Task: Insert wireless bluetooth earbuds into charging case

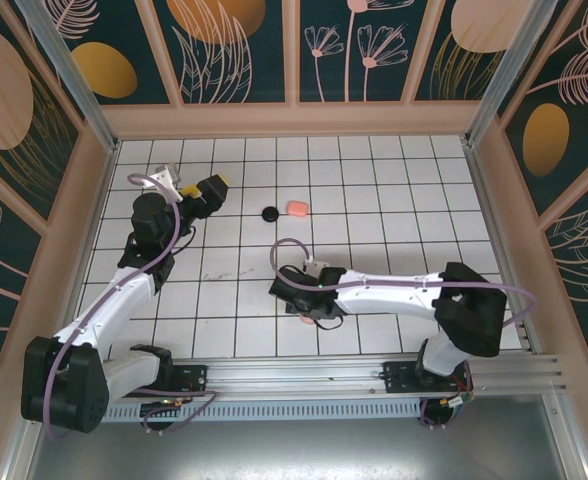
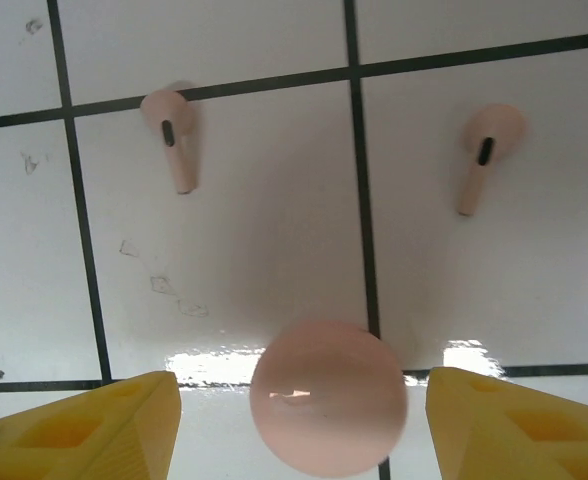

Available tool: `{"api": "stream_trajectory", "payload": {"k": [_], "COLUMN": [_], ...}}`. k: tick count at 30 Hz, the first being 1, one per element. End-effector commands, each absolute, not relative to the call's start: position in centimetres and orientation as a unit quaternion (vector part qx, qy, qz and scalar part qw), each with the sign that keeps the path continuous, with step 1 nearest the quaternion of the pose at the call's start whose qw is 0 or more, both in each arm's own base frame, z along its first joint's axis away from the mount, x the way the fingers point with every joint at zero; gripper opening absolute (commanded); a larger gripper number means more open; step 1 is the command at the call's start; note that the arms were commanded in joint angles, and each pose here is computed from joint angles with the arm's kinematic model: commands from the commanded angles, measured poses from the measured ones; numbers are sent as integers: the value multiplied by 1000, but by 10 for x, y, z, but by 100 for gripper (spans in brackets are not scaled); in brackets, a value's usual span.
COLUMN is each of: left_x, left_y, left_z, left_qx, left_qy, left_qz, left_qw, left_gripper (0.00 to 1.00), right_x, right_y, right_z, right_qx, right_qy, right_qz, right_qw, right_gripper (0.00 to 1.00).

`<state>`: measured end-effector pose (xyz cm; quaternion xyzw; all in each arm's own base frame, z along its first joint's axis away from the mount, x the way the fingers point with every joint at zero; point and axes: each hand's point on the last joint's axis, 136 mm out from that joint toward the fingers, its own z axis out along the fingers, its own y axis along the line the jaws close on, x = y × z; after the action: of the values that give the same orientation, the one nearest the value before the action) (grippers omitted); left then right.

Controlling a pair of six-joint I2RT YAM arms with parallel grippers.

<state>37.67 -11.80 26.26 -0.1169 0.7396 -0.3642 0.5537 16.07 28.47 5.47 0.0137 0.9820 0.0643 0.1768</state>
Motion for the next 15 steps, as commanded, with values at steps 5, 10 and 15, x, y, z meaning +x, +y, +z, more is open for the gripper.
{"api": "stream_trajectory", "payload": {"k": [5, 10, 15], "left_x": [372, 369, 368], "left_y": [-111, -111, -110], "left_z": [272, 277, 277], "left_qx": [-127, -109, -119], "left_qy": [731, 738, 737], "left_qz": [-357, -342, -348], "left_qw": [568, 572, 567], "left_gripper": [99, 99, 99], "right_x": [164, 163, 162], "right_y": [290, 286, 285], "right_z": [46, 37, 28], "right_qx": [-35, -40, -45], "right_qy": [985, 986, 987], "right_qz": [43, 36, 35], "right_qw": [166, 158, 148], "right_gripper": [67, 67, 66]}}
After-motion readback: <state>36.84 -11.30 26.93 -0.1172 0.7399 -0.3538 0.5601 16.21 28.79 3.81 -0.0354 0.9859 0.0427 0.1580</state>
